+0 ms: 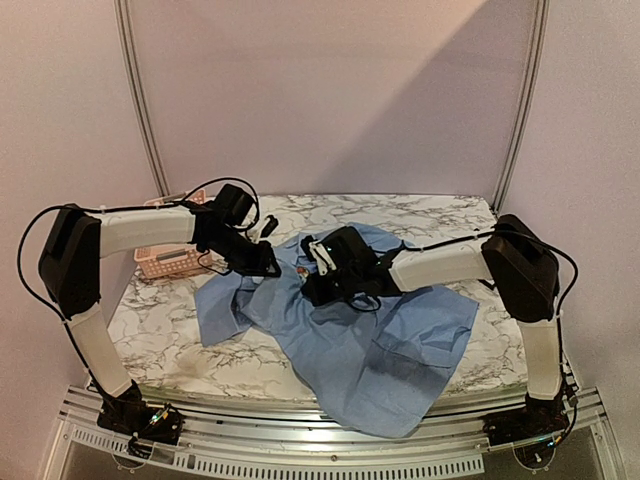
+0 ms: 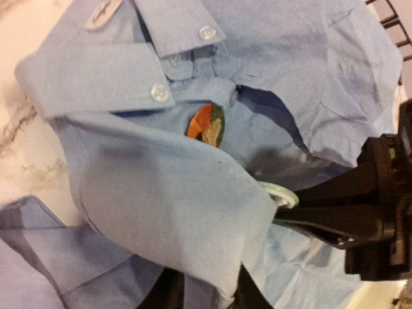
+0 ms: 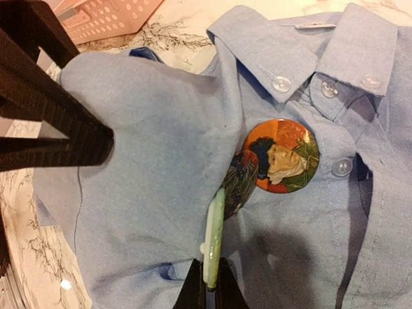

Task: Remove the brooch from the garment
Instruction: Pick up the brooch from the flattened clothing, then pass from the right arm to the left

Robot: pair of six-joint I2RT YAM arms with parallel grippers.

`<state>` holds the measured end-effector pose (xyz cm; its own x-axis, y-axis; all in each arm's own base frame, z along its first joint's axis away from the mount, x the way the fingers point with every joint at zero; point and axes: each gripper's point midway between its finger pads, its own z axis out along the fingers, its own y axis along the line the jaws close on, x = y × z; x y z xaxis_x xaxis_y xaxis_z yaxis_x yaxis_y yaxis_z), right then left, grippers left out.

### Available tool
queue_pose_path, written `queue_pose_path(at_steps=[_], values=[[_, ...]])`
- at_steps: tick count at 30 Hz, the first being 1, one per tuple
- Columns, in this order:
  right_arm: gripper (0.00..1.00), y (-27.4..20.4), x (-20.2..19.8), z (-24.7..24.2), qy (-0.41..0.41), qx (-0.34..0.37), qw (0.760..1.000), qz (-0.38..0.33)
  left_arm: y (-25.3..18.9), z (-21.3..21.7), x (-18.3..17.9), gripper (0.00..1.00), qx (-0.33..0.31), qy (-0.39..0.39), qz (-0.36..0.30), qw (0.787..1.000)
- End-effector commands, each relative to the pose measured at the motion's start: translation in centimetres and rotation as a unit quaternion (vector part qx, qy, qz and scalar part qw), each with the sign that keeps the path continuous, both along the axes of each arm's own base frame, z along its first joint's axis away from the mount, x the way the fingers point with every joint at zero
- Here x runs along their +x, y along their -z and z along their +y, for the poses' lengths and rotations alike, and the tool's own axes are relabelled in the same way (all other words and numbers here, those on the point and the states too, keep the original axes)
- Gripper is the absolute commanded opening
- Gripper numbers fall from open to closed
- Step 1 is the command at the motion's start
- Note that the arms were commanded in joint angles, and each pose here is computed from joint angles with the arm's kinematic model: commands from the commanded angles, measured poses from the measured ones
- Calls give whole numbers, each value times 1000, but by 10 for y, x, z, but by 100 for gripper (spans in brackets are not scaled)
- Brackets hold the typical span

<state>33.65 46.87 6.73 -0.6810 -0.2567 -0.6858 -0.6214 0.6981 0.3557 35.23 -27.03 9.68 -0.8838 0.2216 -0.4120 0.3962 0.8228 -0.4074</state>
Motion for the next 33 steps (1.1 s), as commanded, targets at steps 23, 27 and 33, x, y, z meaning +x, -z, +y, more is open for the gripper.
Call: queue_pose_path(at_steps=[23, 27, 33], values=[[0, -80, -73, -42, -248, 132, 959, 42, -74, -56, -53, 78, -145, 231, -125, 954], [0, -83, -79, -45, -269, 145, 951, 57, -65, -60, -60, 78, -154, 246, -108, 951], [0, -83, -85, -51, -285, 147, 944, 82, -57, -75, -85, 74, -167, 299, -70, 937]])
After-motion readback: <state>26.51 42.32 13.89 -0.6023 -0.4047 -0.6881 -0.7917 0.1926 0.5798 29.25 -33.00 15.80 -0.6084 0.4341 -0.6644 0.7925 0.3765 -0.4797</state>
